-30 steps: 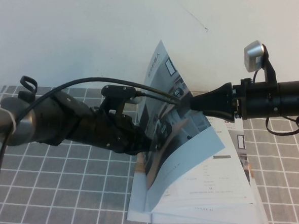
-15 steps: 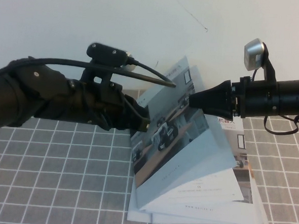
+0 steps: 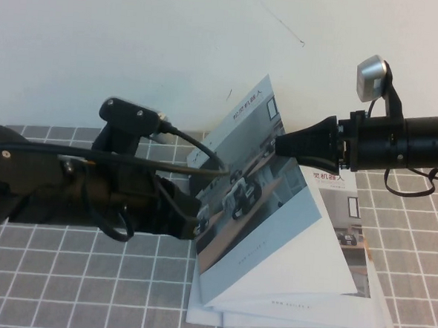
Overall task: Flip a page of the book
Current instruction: Open the closed book
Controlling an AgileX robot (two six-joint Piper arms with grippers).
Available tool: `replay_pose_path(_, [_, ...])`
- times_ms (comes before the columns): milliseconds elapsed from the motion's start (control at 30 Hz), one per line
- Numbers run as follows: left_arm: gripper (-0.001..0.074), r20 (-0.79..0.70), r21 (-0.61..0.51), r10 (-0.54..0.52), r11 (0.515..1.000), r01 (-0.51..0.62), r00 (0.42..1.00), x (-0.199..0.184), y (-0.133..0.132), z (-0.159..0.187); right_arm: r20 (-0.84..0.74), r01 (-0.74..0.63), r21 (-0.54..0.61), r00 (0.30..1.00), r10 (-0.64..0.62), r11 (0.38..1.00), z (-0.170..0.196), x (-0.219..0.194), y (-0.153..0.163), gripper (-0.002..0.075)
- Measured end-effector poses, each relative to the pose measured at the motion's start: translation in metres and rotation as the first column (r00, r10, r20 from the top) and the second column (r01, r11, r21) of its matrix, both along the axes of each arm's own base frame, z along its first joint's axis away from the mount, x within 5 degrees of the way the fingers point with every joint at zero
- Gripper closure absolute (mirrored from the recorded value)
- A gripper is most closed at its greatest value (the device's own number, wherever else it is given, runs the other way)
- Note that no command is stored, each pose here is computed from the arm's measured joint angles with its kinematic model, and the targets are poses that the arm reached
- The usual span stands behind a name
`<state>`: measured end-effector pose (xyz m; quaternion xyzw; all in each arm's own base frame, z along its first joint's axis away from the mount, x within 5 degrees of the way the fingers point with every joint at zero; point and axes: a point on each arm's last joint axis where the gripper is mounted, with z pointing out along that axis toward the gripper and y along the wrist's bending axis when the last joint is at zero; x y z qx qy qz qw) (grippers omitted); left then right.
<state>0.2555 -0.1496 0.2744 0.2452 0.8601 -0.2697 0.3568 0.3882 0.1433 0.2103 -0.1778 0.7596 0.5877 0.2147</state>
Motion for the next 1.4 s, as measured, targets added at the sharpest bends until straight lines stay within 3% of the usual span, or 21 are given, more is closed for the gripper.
replay_pose_path(100, [0.0738, 0.028, -0.013, -0.077, 0.997, 0.077, 0.997, -0.010, -0.014, 0.002, -0.002, 0.006, 0.011, 1.000, -0.006, 1.000, 0.001, 0.000, 0.001, 0.0386])
replay_pose_path(300, [0.0738, 0.140, -0.015, -0.289, 0.956, 0.294, 0.947, -0.054, -0.070, 0.010, -0.003, 0.014, 0.022, 1.000, -0.013, 1.000, 0.002, 0.001, 0.001, 0.0386])
replay_pose_path(467, [0.0738, 0.252, 0.008, -0.311, 0.948, 0.319, 0.916, -0.085, -0.108, 0.011, -0.002, 0.014, 0.024, 1.000, -0.014, 1.000, 0.002, 0.001, 0.001, 0.0386])
replay_pose_path(633, [0.0738, 0.336, 0.039, -0.235, 0.971, 0.236, 0.912, -0.093, -0.129, 0.002, -0.005, 0.023, 0.036, 1.000, -0.023, 0.999, 0.003, 0.002, 0.001, 0.0386])
replay_pose_path(900, [0.0738, 0.339, 0.161, -0.149, 0.982, 0.099, 0.929, -0.074, -0.145, -0.048, 0.012, 0.031, 0.054, 0.999, -0.032, 0.998, 0.013, 0.000, 0.002, 0.0386])
replay_pose_path(1233, [0.0738, 0.473, 0.201, 0.068, 0.962, -0.183, 0.878, -0.049, -0.138, -0.066, 0.065, -0.018, 0.064, 0.998, 0.014, 0.998, 0.029, -0.003, 0.020, 0.0386])
replay_pose_path(1400, [0.0738, 0.499, 0.187, 0.202, 0.924, -0.333, 0.842, -0.043, -0.126, -0.064, 0.088, -0.040, 0.030, 0.995, 0.037, 0.999, 0.026, -0.004, 0.018, 0.0389])
